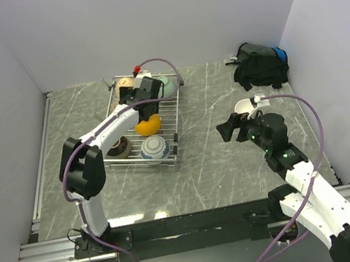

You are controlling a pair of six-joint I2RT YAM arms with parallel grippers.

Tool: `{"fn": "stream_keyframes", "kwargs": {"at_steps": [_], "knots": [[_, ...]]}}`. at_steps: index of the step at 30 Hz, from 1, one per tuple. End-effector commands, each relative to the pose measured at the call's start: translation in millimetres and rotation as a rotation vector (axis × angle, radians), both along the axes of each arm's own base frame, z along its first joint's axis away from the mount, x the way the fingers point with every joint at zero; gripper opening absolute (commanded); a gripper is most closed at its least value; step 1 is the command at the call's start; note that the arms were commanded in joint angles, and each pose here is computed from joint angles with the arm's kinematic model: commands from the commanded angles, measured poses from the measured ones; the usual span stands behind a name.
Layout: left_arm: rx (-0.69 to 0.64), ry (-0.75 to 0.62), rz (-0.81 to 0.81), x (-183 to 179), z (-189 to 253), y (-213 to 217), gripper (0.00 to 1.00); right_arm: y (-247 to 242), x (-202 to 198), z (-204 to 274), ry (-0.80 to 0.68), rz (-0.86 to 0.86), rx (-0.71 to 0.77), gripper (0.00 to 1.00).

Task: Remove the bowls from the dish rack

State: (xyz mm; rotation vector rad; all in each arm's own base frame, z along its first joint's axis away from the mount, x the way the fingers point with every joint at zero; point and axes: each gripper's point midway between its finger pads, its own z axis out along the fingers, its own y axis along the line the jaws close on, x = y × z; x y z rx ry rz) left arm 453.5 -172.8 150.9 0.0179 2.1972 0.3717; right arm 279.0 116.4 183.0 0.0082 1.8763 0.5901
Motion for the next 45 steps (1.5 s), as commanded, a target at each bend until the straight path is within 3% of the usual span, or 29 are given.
{"fn": "stream_keyframes", "kwargs": {"at_steps": [1, 6, 11, 20, 45], "knots": [[0.007, -0.025, -0.061, -19, 39, -34, 0.99, 2, -1, 14, -0.048, 0.014, 0.011, 1.0], [0.07, -0.005, -0.077, -28, 30, -64, 1.0, 6, -2, 10, -0.026, 0.038, 0.013, 1.0], [0.192, 0.037, -0.039, -26, 13, -65, 1.0, 9, -2, 8, -0.018, 0.053, 0.018, 1.0], [0.249, 0.062, -0.066, -22, -7, -77, 0.99, 14, -2, -1, 0.015, 0.086, 0.012, 1.0], [0.499, 0.133, -0.069, -21, -48, -60, 0.99, 25, -5, -12, 0.06, 0.155, 0.014, 1.0]]}}
